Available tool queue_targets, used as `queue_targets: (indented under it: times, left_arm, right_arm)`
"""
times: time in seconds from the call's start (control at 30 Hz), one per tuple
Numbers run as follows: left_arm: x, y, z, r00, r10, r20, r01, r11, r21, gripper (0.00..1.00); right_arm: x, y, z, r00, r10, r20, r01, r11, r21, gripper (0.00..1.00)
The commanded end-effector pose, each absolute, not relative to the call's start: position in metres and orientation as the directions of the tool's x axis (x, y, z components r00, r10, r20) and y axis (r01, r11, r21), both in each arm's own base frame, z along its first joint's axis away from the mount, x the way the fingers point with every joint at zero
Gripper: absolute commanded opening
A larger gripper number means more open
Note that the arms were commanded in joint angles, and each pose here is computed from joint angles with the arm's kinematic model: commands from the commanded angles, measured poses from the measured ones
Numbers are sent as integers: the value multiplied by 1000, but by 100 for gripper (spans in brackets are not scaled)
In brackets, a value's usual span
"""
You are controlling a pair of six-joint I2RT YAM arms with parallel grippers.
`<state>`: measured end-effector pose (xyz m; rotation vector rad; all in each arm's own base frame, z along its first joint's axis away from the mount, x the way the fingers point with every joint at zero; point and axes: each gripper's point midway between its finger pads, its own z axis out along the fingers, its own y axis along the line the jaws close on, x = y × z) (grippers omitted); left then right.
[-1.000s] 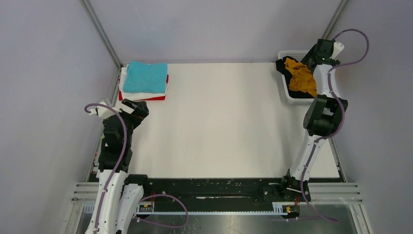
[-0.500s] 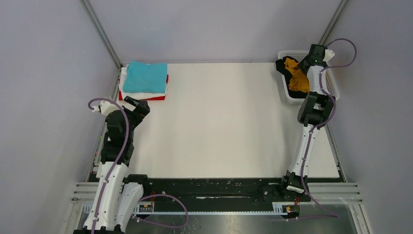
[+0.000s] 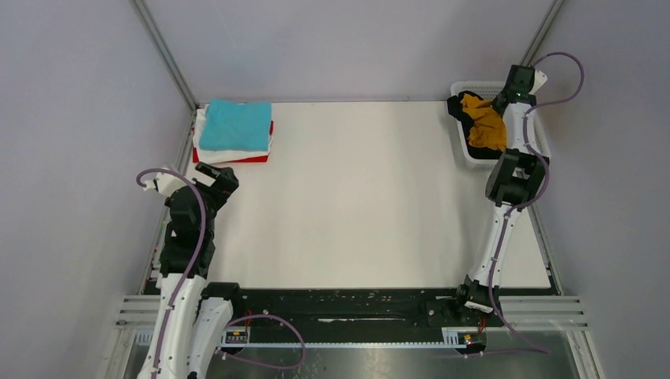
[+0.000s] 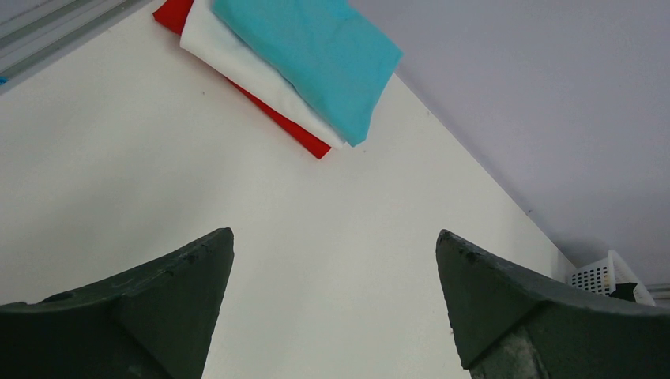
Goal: Fold and stack the t-shirts
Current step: Grab crumpled tshirt from bin with the right arm, then move the tshirt to the center of the board
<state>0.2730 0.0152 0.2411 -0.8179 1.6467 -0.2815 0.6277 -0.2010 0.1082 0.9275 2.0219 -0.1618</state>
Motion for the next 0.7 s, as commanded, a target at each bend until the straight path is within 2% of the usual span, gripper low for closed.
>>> queue_targets:
  times: [0.0,0.17,0.4,0.67]
  left_arm:
    - [267,22,254,8,-633,-774,-357,722,-593,99]
    - [261,22,250,-11,-633,-774,-371,722,-585,99]
    - [253,16,256,-27,-635,-772,-341,732,-589,99]
    - [251,5,260,-47,-651,-758,-288,735,-614,99]
  right_arm:
    - [617,-180,298,-130,449,-884,476,810,342,0]
    - [584,-148,387,-40,458,-888,329,845,421,0]
    - [519,-74,505,20,511,-860,5,860,511,0]
    - [427,52,588,17,459,-888,-323,843,430,0]
